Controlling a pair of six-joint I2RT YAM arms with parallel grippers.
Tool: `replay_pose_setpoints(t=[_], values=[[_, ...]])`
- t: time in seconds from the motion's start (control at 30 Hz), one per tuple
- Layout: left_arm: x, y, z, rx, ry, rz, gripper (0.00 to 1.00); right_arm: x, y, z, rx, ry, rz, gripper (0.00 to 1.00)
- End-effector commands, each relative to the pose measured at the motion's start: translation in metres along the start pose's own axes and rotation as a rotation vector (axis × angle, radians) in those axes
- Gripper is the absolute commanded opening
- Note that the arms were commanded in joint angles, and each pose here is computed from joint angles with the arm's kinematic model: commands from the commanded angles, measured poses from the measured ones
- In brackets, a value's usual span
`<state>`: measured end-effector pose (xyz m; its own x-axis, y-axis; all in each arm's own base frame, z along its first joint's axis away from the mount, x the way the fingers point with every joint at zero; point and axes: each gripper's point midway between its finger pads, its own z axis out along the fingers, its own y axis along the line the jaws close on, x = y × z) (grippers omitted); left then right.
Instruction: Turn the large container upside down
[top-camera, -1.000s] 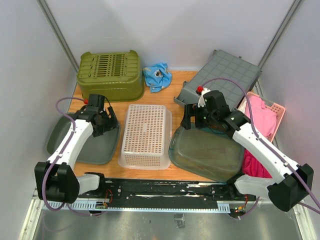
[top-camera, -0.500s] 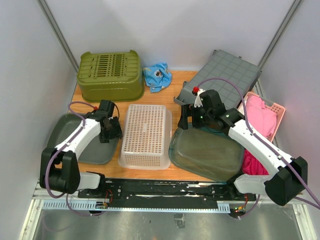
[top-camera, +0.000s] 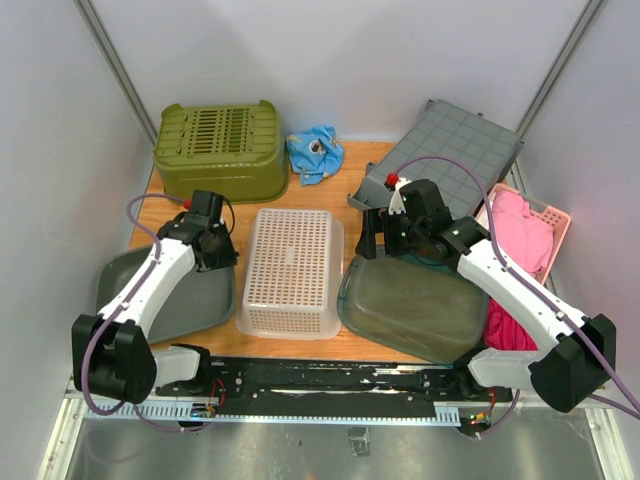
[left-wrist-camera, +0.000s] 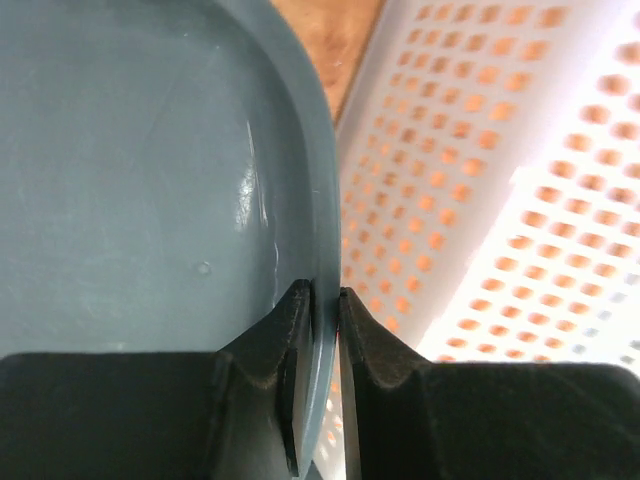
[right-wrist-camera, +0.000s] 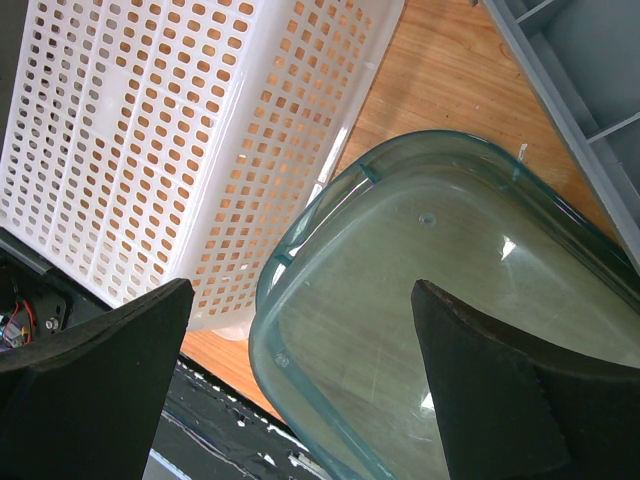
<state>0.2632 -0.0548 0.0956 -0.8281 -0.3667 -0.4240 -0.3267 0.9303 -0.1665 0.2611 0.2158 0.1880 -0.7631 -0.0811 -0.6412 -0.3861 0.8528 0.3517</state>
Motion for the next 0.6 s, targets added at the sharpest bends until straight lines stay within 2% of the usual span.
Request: replay_pose_setpoints(t=[0.0,0.23,0.37,0.57], values=[[-0.036,-0.041,-0.048,0.192,-0.106,-0.031,0.00,-0.011,0.009,-0.004,-0.021,-0.033,-0.010,0.93],[-0.096,-0.079,-0.136,0.390,-0.328,-0.054,0.00,-0.015,0.011,-0.007,-0.025,-0.048,-0.009,0.93],[-0.130,-0.097,-0.187,0.520,-0.511,-0.063,0.00,-0.017,0.012,-0.008,-0.030,-0.051,-0.010,0.93],[-0.154,-0.115,-0.251,0.722,-0.688,-0.135,0.00,-0.018,0.013,-0.010,-0.033,-0.059,-0.017,0.93]])
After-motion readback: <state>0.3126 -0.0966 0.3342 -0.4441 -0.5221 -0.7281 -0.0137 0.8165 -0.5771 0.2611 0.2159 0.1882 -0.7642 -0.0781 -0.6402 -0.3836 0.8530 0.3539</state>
